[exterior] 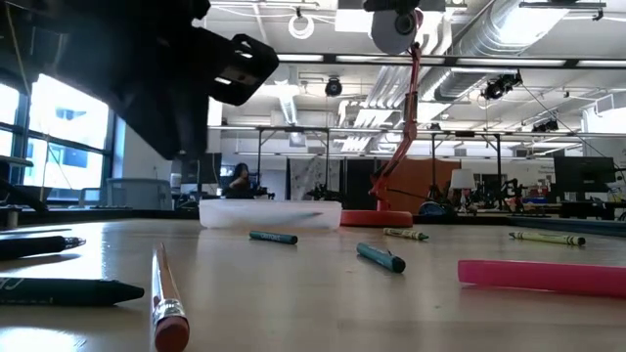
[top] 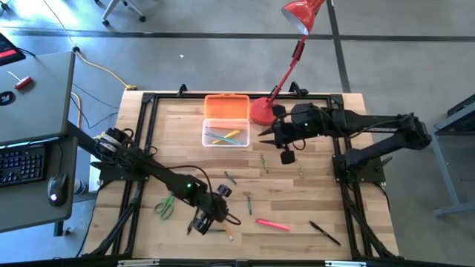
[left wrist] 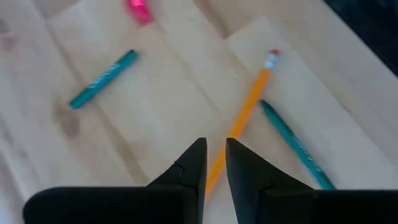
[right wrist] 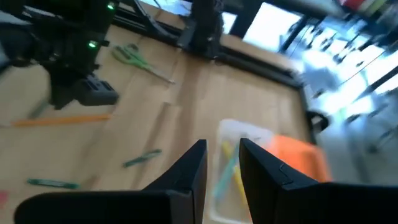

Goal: Pick & place school supplies into a supply box
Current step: Put the orange pencil into the orange supply box

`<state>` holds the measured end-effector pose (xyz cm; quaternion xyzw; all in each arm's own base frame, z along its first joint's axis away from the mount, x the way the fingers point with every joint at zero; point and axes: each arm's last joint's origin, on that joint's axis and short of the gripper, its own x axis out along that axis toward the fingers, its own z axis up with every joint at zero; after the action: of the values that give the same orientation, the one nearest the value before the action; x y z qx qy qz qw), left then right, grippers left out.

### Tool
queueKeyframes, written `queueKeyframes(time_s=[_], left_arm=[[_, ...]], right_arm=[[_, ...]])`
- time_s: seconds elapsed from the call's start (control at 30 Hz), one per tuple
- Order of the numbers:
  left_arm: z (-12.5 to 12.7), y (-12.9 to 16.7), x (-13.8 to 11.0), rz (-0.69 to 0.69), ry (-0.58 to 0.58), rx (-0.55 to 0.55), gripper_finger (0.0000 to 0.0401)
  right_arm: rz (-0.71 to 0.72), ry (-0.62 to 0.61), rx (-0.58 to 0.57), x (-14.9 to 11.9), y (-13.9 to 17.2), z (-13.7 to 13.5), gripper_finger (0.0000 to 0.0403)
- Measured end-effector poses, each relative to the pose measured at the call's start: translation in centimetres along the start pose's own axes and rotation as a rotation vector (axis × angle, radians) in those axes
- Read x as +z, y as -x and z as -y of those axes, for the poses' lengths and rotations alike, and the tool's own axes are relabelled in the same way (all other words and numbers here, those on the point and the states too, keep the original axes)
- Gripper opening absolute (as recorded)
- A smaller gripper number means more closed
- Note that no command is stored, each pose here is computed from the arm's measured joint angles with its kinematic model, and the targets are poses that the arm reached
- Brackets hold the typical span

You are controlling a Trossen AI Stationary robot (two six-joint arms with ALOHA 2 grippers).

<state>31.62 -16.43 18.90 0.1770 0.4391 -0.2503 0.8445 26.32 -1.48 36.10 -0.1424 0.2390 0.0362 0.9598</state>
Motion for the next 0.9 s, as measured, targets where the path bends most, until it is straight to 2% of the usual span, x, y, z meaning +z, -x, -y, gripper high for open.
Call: queueKeyframes(time_s=[0.13, 0.23, 0.33, 0.43, 0.57, 0.77, 0.9], left_arm=[[0.2, 0.0, -0.2, -0.007, -0.058, -0.060, 0.0092], [0.4, 0.0, -0.4, -0.027, -0.126, -0.095, 0.0092], [0.6, 0.0, -0.9, -0.076, -0.217, -0.112, 0.0092], [0.7, -0.3, -1.4, -0.059, -0.321, -0.137, 0.0092], [0.8, -0.4, -1.1, 0.003, -0.412, -0.154, 0.0092], [0.6, 0.0, -1.2, 0.044, -0.482, -0.248, 0.0092], [-0.4, 1.6, -1.0, 0.083, -0.531, -0.230, 0.0092]], right_arm=[[-0.048, -0.083, 0.142, -0.6, 0.0, -0.9, 0.0074], [-0.129, -0.129, 0.190, -1.0, 0.2, -2.3, 0.0074], [-0.206, -0.115, 0.166, -1.3, 0.4, -3.6, 0.0074], [-0.237, -0.128, 0.091, -1.2, 0.5, -4.3, 0.0074], [-0.200, -0.180, 0.048, -0.6, 0.6, -5.0, 0.0074], [-0.132, -0.175, 0.053, 0.1, 0.5, -5.3, 0.0074], [-0.115, -0.177, 0.050, 0.2, 0.5, -5.3, 0.0074]])
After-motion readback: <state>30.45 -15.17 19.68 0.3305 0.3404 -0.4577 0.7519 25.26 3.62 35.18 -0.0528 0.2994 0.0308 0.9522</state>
